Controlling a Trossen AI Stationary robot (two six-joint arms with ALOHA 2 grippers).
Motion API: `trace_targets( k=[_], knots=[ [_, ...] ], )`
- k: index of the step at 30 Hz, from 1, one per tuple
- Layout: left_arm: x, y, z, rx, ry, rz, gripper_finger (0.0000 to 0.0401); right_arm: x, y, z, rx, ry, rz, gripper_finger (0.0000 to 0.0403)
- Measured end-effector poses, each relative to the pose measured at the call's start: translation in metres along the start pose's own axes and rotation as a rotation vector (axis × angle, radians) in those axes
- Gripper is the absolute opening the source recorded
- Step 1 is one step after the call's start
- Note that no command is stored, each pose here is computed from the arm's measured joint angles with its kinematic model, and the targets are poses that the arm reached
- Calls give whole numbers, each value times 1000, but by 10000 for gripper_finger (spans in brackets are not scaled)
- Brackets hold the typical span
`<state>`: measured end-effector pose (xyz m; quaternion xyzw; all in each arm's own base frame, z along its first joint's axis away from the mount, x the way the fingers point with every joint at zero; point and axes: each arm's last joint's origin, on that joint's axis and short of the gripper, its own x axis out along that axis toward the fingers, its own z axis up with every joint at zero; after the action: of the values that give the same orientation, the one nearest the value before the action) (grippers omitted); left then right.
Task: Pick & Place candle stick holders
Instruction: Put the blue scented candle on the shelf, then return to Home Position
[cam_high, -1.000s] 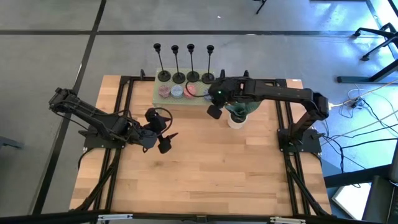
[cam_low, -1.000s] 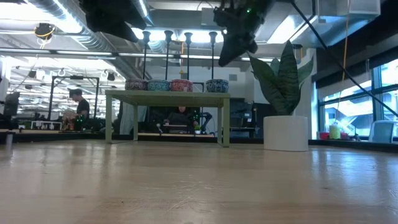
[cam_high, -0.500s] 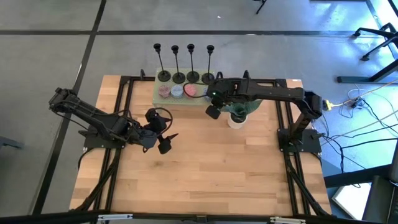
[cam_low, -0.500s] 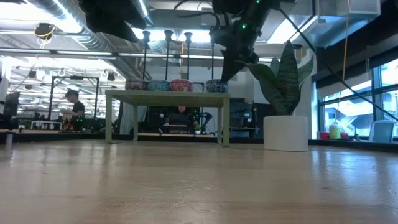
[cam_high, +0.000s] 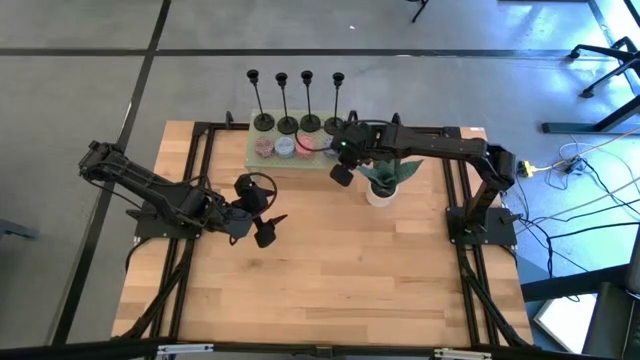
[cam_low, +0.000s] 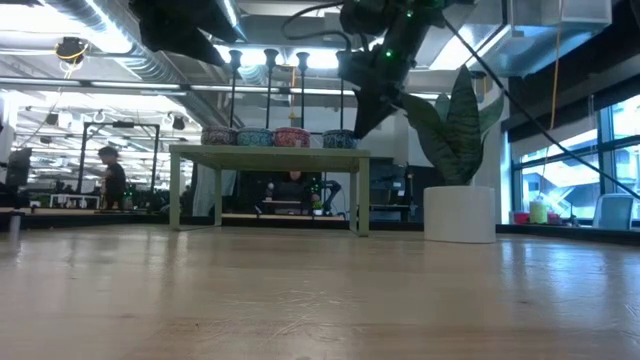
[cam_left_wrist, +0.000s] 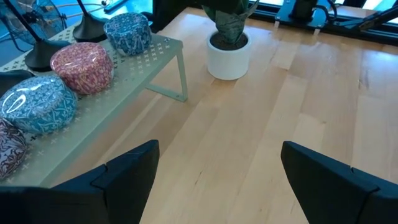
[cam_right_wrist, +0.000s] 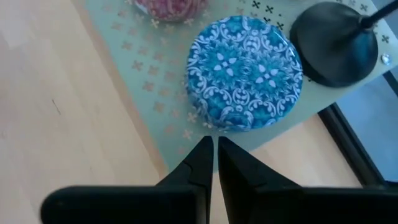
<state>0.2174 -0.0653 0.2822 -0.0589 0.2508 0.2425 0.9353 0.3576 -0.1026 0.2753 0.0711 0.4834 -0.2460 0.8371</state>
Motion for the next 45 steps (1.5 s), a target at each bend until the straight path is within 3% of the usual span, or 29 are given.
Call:
trace_targets(
  k=[10, 15, 23, 33, 38, 45],
  knots=[
    [0, 0, 0, 8, 0, 0, 336, -2, 1, 3, -49, -37, 9, 27],
    [0, 0, 0, 32, -10, 16, 336, -17, 7, 0, -73, -45, 23, 27],
    [-9, 5, 7, 51, -47, 33, 336, -90, 11, -8, -125, -203, 82, 27],
    [-56, 30, 13, 137, -118, -30, 330, -178, 24, -46, -287, -350, 199, 27],
    [-63, 39, -1, 160, -140, -20, 287, -188, 30, -69, -325, -402, 256, 27],
    [-66, 47, -13, 209, -179, 28, 186, -179, 28, -112, -308, -459, 296, 27]
  ],
)
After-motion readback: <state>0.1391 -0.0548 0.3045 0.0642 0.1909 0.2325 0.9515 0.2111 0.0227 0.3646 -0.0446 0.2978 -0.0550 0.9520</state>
